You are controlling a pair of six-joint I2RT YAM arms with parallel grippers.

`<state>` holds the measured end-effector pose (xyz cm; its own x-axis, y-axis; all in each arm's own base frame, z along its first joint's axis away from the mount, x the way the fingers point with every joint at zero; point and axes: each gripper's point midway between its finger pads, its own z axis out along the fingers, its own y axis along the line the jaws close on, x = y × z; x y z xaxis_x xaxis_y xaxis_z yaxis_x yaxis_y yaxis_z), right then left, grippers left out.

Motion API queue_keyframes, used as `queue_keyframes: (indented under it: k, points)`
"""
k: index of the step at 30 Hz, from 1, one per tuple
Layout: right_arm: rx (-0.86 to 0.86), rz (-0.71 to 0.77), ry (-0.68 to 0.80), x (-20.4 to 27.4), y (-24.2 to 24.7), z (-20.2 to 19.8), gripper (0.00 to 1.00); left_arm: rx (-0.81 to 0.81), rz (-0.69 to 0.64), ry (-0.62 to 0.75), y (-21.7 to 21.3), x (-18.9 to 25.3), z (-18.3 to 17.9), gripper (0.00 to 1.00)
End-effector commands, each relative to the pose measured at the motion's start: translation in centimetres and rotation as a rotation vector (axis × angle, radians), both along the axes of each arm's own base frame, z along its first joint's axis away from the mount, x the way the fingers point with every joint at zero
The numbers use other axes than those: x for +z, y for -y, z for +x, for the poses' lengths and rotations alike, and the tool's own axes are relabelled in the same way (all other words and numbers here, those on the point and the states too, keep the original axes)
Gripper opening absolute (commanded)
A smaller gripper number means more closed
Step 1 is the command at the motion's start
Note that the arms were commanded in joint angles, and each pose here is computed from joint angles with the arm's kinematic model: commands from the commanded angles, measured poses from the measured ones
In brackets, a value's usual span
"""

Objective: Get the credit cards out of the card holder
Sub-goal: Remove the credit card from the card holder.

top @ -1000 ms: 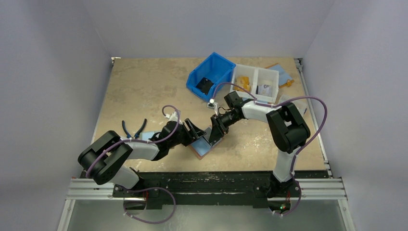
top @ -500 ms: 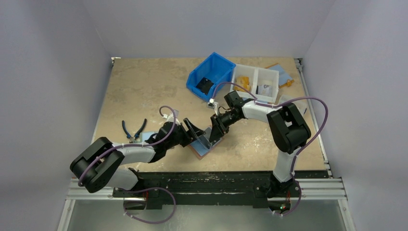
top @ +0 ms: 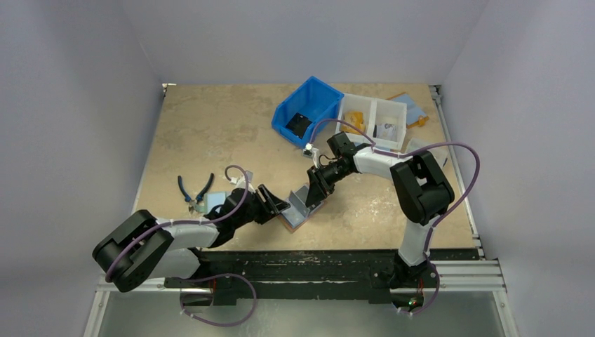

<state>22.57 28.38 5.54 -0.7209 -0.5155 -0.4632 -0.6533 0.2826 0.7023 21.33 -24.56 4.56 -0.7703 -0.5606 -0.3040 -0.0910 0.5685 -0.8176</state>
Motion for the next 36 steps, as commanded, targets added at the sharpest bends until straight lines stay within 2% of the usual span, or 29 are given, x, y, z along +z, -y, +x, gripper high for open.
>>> queue_keyframes:
  k: [1,6,7,9,12,14,21,25,27,28,29,32,36]
  points:
    - [-0.004,-0.038,0.104,-0.2,0.1,1.5,0.37,0.031,-0.061,0.050,0.0,1.6,0.7,0.43]
    - [0.016,0.006,0.103,1.0,0.0,1.3,0.40,0.022,-0.071,0.050,0.4,1.4,0.9,0.20]
    - [0.016,0.015,0.105,1.2,0.0,1.3,0.41,0.017,-0.072,0.050,0.5,1.3,0.9,0.12]
    - [0.014,0.026,0.111,1.7,0.2,1.5,0.41,0.006,-0.082,0.052,0.8,1.2,0.9,0.06]
    - [0.010,0.033,0.123,2.1,0.5,1.6,0.42,-0.009,-0.085,0.038,1.3,0.7,1.1,0.06]
    - [0.008,0.038,0.129,2.3,0.6,1.7,0.42,-0.016,-0.083,0.015,1.6,0.1,1.0,0.14]
    - [0.013,0.045,0.135,2.7,0.6,1.7,0.42,-0.026,-0.071,0.007,1.9,-0.1,1.2,0.27]
    - [0.014,0.048,0.143,2.9,0.6,1.8,0.42,-0.045,-0.060,0.011,2.5,-0.1,1.8,0.28]
    - [0.013,0.049,0.149,3.0,0.7,1.8,0.42,-0.053,-0.054,0.012,2.8,-0.3,2.0,0.25]
    - [0.013,0.049,0.152,3.1,0.8,1.9,0.42,-0.056,-0.051,0.011,2.9,-0.4,2.2,0.18]
    - [0.011,0.048,0.158,3.2,0.9,2.0,0.43,-0.060,-0.048,0.016,3.0,-0.5,2.3,0.00]
    - [0.003,0.046,0.211,4.2,1.8,2.8,0.43,-0.099,-0.024,0.084,3.1,-0.2,2.7,0.00]
    - [0.000,0.085,0.333,7.5,4.2,3.6,0.49,-0.278,0.031,0.299,4.3,2.7,2.9,0.00]
